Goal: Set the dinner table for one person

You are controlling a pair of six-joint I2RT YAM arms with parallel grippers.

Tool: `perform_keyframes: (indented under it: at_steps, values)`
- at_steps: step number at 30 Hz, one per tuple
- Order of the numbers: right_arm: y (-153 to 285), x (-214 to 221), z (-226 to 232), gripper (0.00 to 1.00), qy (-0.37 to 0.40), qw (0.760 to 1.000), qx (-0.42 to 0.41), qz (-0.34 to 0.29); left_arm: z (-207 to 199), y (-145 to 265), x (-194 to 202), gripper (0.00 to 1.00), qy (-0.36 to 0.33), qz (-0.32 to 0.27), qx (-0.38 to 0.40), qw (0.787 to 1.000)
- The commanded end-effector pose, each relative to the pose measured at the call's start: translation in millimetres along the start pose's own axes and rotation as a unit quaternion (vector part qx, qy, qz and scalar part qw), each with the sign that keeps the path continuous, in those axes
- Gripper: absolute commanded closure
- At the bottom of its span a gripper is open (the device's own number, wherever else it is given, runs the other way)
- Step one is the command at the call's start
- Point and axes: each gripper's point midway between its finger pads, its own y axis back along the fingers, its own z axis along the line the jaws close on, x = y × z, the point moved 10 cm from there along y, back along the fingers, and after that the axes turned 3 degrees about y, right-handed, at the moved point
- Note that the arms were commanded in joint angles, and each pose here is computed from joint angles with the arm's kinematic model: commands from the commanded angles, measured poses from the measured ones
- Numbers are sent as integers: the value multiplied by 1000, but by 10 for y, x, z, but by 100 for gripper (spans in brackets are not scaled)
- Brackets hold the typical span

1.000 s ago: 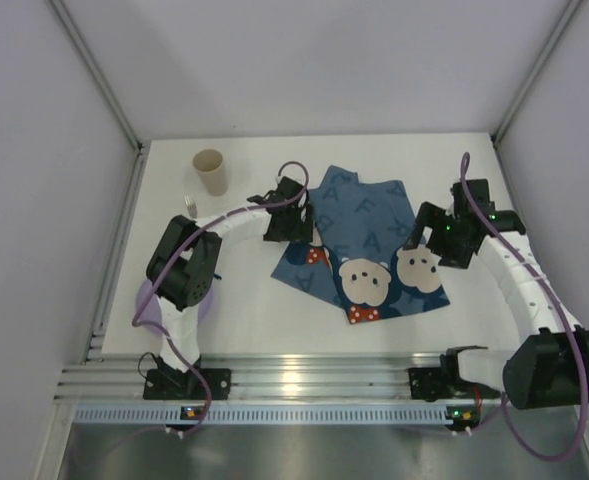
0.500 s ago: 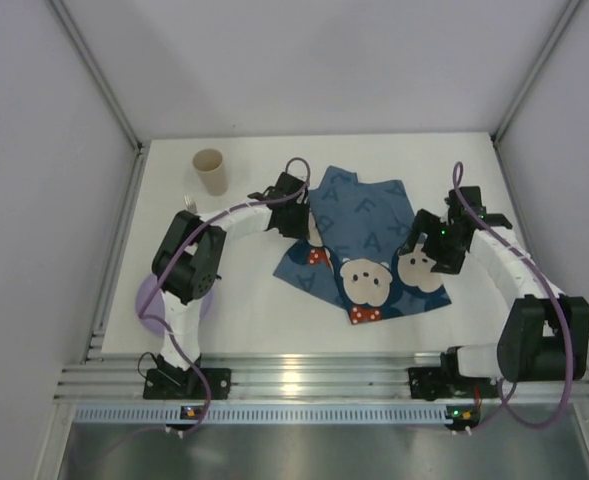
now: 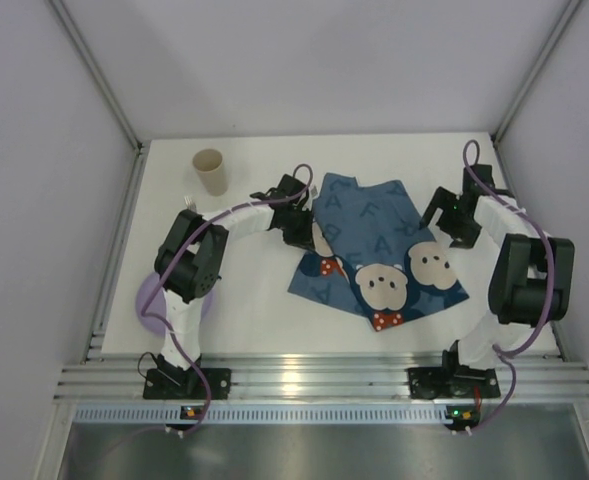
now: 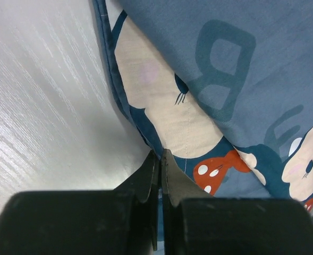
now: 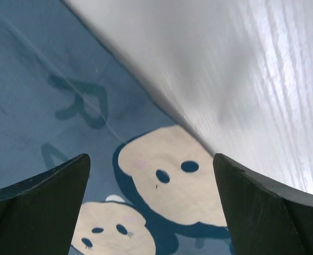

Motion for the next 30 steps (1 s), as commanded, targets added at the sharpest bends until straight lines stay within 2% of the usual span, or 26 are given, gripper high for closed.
perform_keyframes:
  at_steps: [1,3,12,16,19,21,22,24,25,28,30]
  values:
    - [-89,-282,-13,0,7,999,17,-43,135,33,195,100,-7,61,-52,997]
    - [-179,-329,4,0,2,999,10,-49,138,51,217,100,-8,71,-57,996]
    - [-657,-215,337,1,11,999,-43,4,86,117,99,100,-22,77,-69,994]
    - [-663,-15,672,7,46,997,-64,22,79,111,69,100,-20,75,-69,995]
    - [-626,98,731,16,46,996,-75,34,85,100,70,100,-18,74,-72,994]
    - [-597,160,721,30,45,995,-76,39,89,86,66,100,-17,72,-73,995]
    - [-589,178,708,43,47,995,-74,42,89,83,63,100,-16,72,-74,995]
    - [-575,199,683,58,51,996,-67,42,92,71,63,100,-14,72,-74,995]
    - [-568,203,670,72,57,995,-64,42,93,74,65,100,-14,71,-75,995]
    - [-530,178,629,95,66,996,-45,40,115,75,53,100,-12,69,-84,994]
    - [-494,143,571,100,65,997,-26,37,134,105,40,100,-8,66,-95,993]
